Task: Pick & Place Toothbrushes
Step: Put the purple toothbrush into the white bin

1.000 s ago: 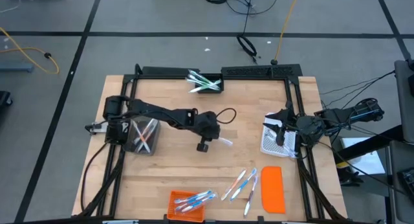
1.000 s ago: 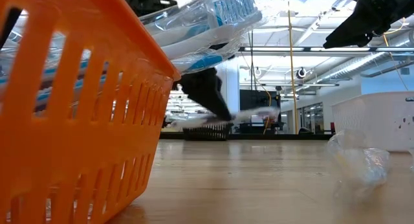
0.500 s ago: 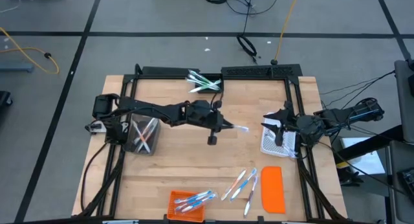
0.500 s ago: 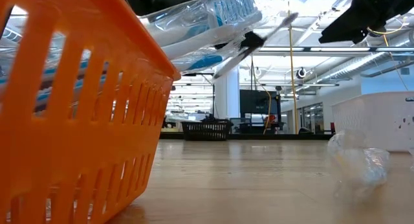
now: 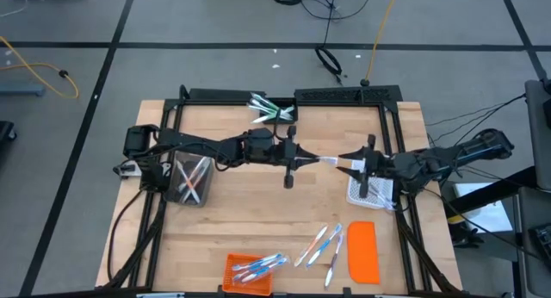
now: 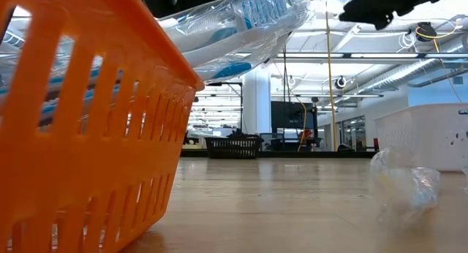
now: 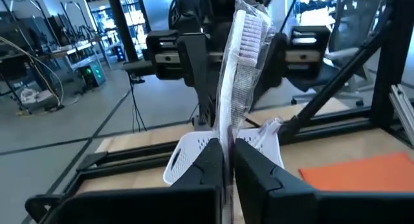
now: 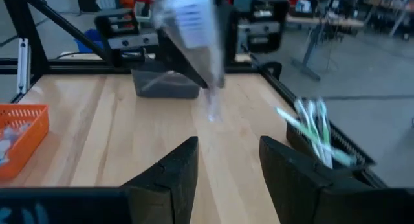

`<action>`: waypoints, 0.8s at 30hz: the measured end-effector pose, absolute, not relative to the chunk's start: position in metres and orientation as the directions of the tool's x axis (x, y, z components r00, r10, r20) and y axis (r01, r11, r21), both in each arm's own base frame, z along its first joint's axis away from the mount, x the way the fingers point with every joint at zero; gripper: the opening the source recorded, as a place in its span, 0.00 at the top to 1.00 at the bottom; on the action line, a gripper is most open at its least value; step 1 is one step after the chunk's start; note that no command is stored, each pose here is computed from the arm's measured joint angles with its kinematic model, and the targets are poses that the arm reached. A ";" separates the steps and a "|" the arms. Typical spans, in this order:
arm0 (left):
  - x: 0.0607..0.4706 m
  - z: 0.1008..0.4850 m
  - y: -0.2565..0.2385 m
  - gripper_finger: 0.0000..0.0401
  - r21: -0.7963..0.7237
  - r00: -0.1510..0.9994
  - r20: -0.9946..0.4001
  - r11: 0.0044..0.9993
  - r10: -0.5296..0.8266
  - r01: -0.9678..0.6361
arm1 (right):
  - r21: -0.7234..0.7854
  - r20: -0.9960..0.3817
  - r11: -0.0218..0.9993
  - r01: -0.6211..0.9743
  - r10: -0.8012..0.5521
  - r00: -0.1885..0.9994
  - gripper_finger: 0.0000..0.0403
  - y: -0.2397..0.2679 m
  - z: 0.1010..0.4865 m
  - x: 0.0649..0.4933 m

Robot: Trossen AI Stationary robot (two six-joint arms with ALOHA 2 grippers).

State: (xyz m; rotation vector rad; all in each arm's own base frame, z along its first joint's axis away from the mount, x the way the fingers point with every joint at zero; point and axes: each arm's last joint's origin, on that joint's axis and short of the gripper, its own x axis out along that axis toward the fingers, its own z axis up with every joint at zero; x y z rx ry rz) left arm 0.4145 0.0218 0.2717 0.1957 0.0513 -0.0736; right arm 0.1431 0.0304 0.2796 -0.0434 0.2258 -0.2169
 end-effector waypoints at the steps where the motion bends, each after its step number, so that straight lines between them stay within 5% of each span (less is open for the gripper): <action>1: 0.415 0.272 0.022 0.95 0.191 0.996 -0.051 0.979 -0.068 0.077 | -0.078 -0.209 0.976 0.205 -0.217 0.954 0.61 0.031 0.280 0.146; 24: 0.415 0.274 0.022 0.98 0.191 0.997 -0.031 0.979 -0.067 0.072 | -0.226 0.003 0.954 0.198 -0.202 0.979 0.61 0.043 0.289 0.192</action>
